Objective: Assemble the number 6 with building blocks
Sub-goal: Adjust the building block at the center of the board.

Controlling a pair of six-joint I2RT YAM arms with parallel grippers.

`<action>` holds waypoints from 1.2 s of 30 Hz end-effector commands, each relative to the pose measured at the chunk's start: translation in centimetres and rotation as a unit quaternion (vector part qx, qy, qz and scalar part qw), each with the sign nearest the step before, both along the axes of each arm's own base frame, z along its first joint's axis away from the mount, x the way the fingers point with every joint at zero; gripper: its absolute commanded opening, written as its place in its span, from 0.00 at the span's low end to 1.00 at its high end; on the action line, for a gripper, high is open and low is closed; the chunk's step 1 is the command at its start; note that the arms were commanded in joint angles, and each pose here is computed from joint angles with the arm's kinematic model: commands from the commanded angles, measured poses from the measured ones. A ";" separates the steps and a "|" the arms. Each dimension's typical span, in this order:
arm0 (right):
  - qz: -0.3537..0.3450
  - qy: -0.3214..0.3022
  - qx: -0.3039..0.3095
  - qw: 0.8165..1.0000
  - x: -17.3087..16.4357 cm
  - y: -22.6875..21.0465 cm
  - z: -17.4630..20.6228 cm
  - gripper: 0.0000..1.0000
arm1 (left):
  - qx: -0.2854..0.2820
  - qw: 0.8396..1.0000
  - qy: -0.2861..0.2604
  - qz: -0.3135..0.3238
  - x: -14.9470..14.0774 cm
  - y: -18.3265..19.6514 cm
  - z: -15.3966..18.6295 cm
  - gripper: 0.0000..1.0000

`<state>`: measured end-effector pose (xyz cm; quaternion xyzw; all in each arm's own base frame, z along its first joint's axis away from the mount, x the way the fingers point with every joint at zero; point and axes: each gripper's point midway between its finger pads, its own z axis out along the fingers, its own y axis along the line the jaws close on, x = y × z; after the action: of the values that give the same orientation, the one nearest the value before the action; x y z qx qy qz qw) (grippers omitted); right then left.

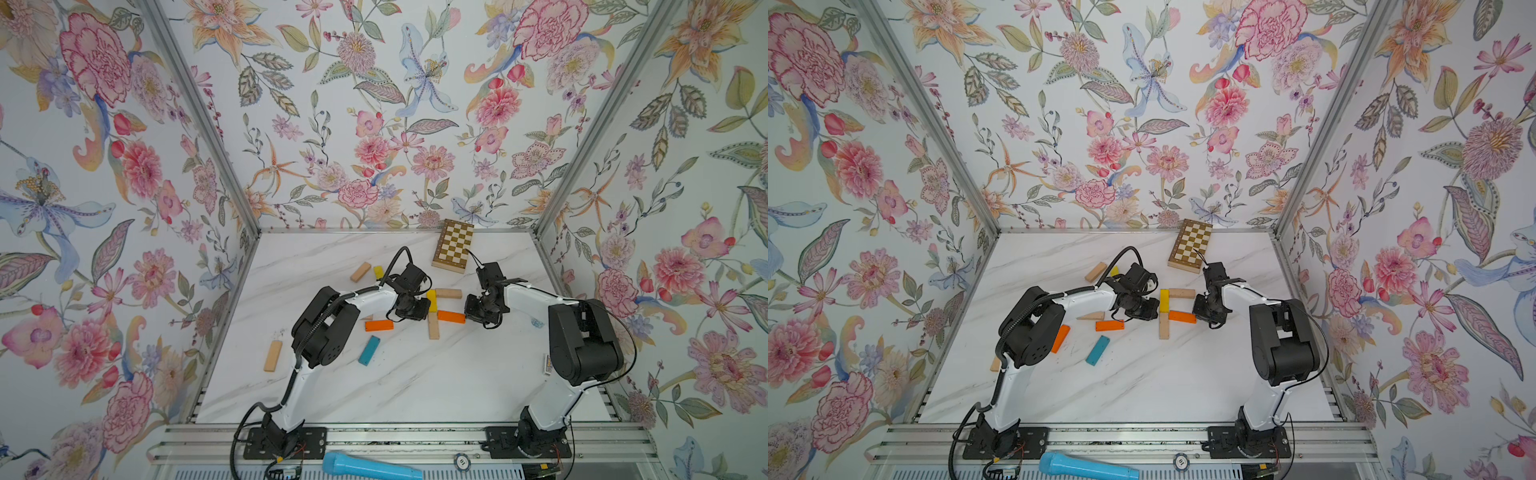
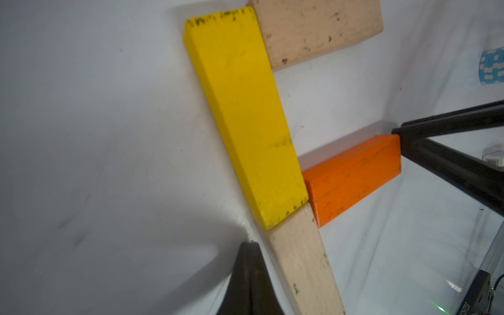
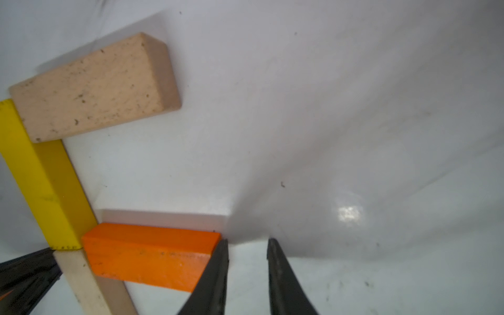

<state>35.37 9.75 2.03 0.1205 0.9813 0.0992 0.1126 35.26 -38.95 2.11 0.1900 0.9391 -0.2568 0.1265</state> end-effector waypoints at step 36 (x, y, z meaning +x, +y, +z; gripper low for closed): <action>-0.015 0.006 -0.036 0.999 0.0 -2.9 -0.5 0.29 | 0.052 0.998 0.032 -0.021 -1.7 0.5 -3.3 0.00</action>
<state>36.19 8.20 2.07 0.1252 0.9813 0.0847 0.1193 35.31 -39.47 2.07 0.1998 0.9383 -0.2546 0.1218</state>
